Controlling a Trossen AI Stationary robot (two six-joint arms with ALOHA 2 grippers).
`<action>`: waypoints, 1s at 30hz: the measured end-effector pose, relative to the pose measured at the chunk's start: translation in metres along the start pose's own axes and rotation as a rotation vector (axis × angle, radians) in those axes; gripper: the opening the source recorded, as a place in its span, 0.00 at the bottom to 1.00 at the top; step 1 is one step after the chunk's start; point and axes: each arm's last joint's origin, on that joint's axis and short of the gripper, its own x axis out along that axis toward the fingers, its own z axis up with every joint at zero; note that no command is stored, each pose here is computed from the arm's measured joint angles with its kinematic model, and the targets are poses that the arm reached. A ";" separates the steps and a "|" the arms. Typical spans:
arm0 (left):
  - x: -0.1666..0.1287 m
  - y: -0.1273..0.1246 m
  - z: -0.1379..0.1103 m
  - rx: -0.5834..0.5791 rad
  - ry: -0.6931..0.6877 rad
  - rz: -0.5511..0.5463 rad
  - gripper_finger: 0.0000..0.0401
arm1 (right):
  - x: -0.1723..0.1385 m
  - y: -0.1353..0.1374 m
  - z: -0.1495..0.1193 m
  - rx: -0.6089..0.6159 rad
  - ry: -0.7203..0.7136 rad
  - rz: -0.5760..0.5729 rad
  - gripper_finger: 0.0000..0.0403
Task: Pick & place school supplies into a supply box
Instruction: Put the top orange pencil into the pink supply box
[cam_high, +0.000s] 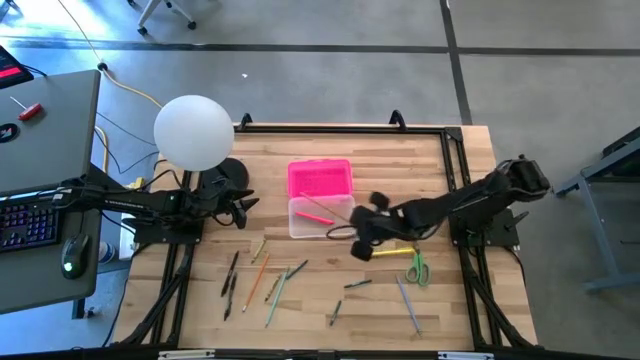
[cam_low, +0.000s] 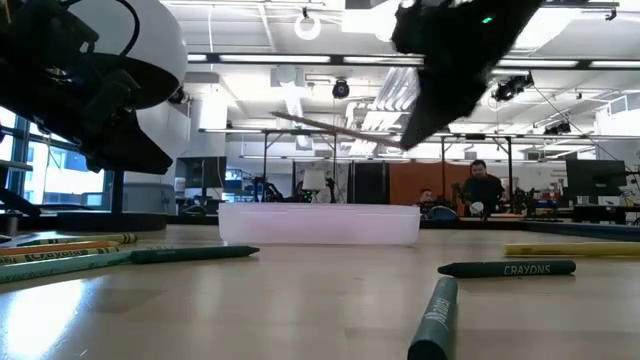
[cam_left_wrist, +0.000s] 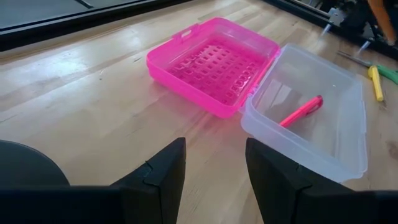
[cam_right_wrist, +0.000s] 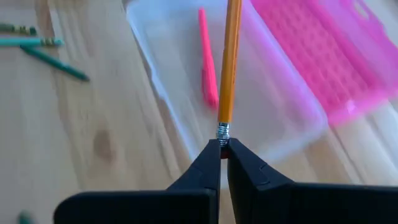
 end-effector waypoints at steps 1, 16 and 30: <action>0.000 0.000 0.000 -0.002 -0.003 -0.001 0.49 | 0.007 -0.002 0.002 -0.019 -0.002 0.009 0.00; 0.000 0.000 0.001 -0.003 -0.005 -0.002 0.49 | 0.061 -0.048 -0.001 -0.073 0.247 0.077 0.00; 0.000 0.000 0.001 0.006 -0.009 0.008 0.49 | 0.062 -0.052 -0.001 -0.319 0.258 0.125 0.00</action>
